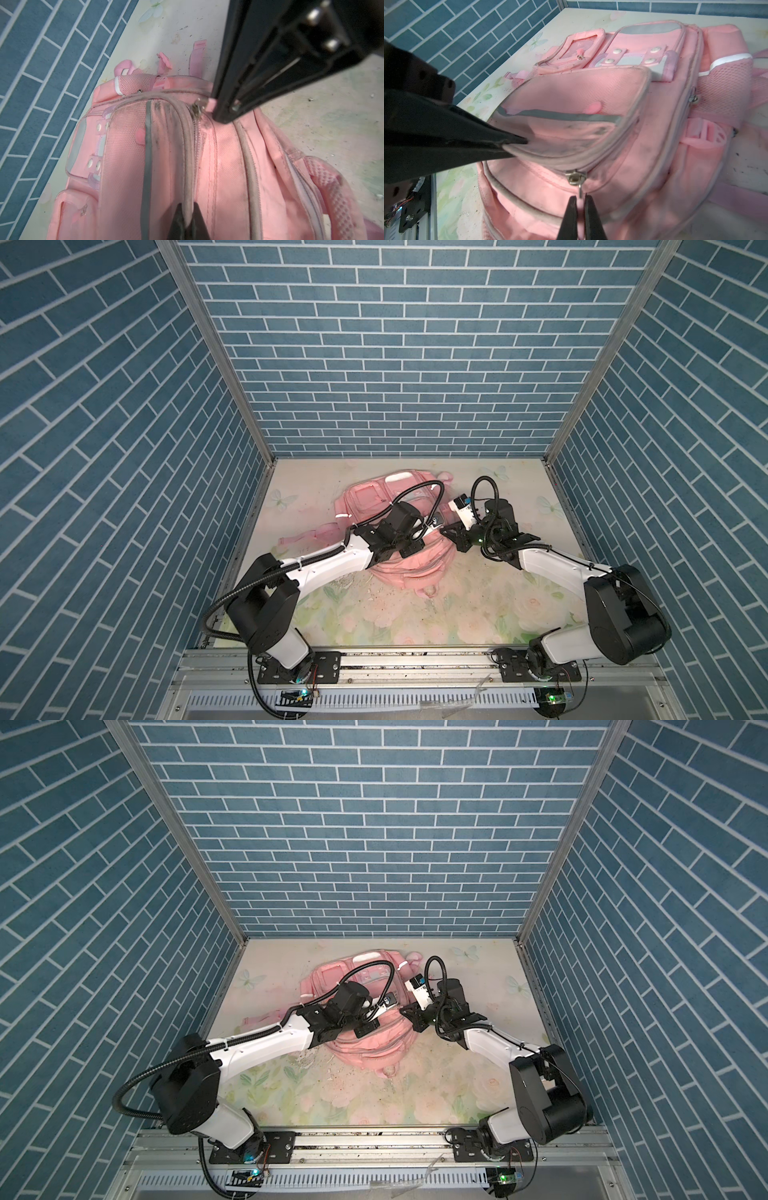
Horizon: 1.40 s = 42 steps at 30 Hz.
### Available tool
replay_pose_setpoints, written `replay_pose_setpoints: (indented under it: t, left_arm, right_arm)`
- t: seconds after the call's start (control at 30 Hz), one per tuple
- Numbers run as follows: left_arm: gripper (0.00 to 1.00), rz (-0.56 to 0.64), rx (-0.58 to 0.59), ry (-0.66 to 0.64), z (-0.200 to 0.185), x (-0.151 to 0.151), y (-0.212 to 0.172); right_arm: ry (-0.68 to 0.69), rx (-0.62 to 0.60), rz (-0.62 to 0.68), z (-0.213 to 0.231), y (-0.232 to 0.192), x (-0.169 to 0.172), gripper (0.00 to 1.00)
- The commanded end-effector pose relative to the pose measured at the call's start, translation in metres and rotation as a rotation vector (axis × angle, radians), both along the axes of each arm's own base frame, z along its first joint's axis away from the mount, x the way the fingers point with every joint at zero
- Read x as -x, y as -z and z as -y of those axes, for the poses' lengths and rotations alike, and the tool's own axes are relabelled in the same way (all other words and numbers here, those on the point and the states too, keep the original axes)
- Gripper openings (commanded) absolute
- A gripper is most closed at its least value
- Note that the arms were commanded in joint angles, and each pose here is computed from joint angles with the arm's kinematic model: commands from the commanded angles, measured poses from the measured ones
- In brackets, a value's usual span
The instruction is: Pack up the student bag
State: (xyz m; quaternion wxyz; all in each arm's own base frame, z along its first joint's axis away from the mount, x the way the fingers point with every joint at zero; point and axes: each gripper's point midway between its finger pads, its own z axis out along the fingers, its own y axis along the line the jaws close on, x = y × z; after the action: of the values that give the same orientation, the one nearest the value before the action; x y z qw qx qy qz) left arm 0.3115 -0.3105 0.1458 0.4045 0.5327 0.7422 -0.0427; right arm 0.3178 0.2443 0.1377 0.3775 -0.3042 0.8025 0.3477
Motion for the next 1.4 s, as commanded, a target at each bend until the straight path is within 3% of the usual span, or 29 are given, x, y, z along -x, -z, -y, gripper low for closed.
replay_pose_setpoints:
  t: [0.0, 0.17, 0.37, 0.5, 0.7, 0.87, 1.0, 1.07, 1.13, 1.17, 1.27, 1.37]
  left_arm:
    - [0.00, -0.030, -0.064, 0.038, -0.022, 0.020, 0.006]
    - [0.00, -0.051, -0.050, 0.078, -0.025, 0.035, 0.004]
    - [0.00, -0.075, 0.049, 0.044, -0.011, 0.029, -0.016]
    - [0.00, -0.075, 0.131, 0.039, -0.009, 0.036, -0.028]
    - [0.00, -0.084, 0.166, 0.106, -0.011, 0.054, -0.027]
    - [0.00, -0.105, 0.170, 0.076, -0.009, 0.051, -0.024]
    - [0.01, -0.079, 0.211, -0.045, -0.012, 0.030, -0.035]
    - [0.21, -0.052, 0.273, -0.115, -0.017, 0.022, -0.049]
    - [0.52, -0.021, 0.342, -0.202, -0.030, 0.012, -0.066]
    - [0.62, -0.005, 0.377, -0.246, -0.038, 0.008, -0.075]
    - [0.82, 0.026, 0.536, -0.450, -0.080, -0.011, -0.106]
    - [0.85, 0.021, 0.698, -0.694, -0.144, -0.032, -0.121]
  right_arm:
    - [0.104, 0.023, 0.007, 0.026, 0.000, -0.031, 0.00]
    - [0.108, 0.039, -0.005, 0.029, 0.000, -0.046, 0.00]
    - [0.124, 0.084, -0.024, 0.033, 0.008, -0.050, 0.00]
    - [0.127, 0.117, -0.017, 0.037, 0.011, -0.052, 0.07]
    - [0.068, 0.146, -0.043, 0.029, 0.025, -0.062, 0.01]
    - [0.074, 0.175, -0.033, 0.031, 0.030, -0.068, 0.09]
    - [0.099, 0.170, -0.005, 0.032, 0.010, -0.073, 0.20]
    - [0.162, 0.210, -0.001, 0.041, 0.001, -0.082, 0.24]
    - [0.285, 0.292, -0.004, 0.062, -0.009, -0.093, 0.35]
    - [0.324, 0.322, 0.009, 0.070, -0.015, -0.095, 0.39]
    - [0.458, 0.335, 0.109, 0.093, -0.045, -0.097, 0.80]
    - [0.639, 0.313, 0.212, 0.123, -0.061, -0.097, 0.87]
